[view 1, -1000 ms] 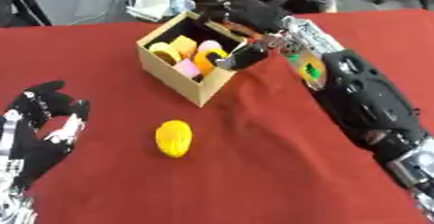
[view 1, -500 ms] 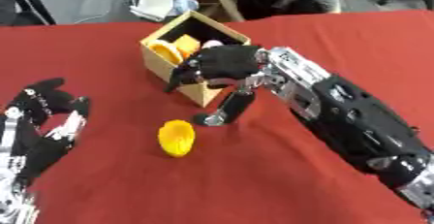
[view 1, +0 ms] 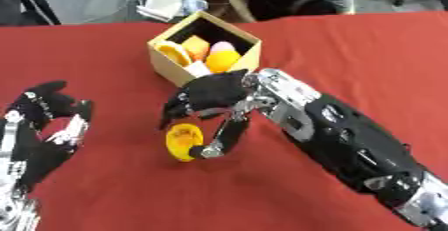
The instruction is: Pick up objects on the table and place them in the box.
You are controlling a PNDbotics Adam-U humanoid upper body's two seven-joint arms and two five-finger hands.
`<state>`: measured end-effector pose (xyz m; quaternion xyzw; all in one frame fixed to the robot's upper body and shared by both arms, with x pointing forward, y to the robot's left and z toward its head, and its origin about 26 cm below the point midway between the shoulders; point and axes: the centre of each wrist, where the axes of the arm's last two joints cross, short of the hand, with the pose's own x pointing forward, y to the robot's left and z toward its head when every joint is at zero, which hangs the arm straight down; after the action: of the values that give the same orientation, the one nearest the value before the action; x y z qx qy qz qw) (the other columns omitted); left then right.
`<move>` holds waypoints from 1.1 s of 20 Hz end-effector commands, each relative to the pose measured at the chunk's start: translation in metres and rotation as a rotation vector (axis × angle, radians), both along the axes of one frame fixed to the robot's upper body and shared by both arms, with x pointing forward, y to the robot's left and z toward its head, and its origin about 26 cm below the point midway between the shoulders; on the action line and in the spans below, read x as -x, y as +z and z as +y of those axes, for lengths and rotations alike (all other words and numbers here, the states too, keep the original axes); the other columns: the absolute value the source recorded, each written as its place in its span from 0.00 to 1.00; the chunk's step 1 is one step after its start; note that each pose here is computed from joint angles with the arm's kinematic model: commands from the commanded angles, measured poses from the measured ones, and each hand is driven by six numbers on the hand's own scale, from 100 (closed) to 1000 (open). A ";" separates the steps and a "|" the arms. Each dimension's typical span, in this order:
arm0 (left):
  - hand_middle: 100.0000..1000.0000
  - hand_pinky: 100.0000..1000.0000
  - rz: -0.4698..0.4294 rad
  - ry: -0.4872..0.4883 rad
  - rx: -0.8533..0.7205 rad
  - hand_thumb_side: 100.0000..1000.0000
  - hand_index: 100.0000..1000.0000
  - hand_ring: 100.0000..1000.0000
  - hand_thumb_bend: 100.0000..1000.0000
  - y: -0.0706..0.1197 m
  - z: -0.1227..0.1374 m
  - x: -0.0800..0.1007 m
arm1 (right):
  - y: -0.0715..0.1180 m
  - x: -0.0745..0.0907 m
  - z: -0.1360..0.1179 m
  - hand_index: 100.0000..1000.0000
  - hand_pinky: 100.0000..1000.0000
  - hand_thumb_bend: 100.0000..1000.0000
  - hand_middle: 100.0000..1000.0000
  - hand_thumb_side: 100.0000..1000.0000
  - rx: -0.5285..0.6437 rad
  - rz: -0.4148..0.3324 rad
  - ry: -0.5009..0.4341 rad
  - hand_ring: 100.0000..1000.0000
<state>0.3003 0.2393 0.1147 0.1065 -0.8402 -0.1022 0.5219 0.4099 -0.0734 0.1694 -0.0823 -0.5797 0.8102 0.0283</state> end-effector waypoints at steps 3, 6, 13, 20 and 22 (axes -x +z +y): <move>0.49 0.62 -0.030 -0.003 -0.022 0.28 0.74 0.51 0.37 0.009 0.002 0.000 | 0.011 0.000 0.002 0.86 0.77 0.13 0.75 0.38 0.088 -0.002 0.061 0.77; 0.49 0.62 -0.031 -0.007 -0.023 0.28 0.74 0.51 0.37 0.009 0.002 0.000 | -0.001 -0.001 0.003 0.73 0.77 0.11 0.74 0.24 0.131 0.017 0.043 0.72; 0.49 0.62 -0.031 -0.007 -0.023 0.28 0.74 0.51 0.37 0.009 0.002 0.000 | -0.018 -0.005 0.003 0.67 0.76 0.12 0.72 0.17 0.167 -0.005 0.034 0.71; 0.49 0.62 -0.029 -0.004 -0.021 0.28 0.74 0.51 0.37 0.008 0.002 0.000 | 0.002 -0.010 -0.002 0.42 0.74 0.07 0.61 0.00 0.030 -0.075 -0.050 0.64; 0.49 0.62 -0.029 -0.002 -0.019 0.28 0.74 0.51 0.37 0.008 0.002 0.000 | 0.013 -0.009 -0.002 0.39 0.73 0.05 0.60 0.00 -0.020 -0.107 -0.064 0.64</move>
<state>0.3004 0.2392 0.1148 0.1061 -0.8399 -0.1030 0.5221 0.4184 -0.0735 0.1644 -0.1230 -0.5785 0.8054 0.0399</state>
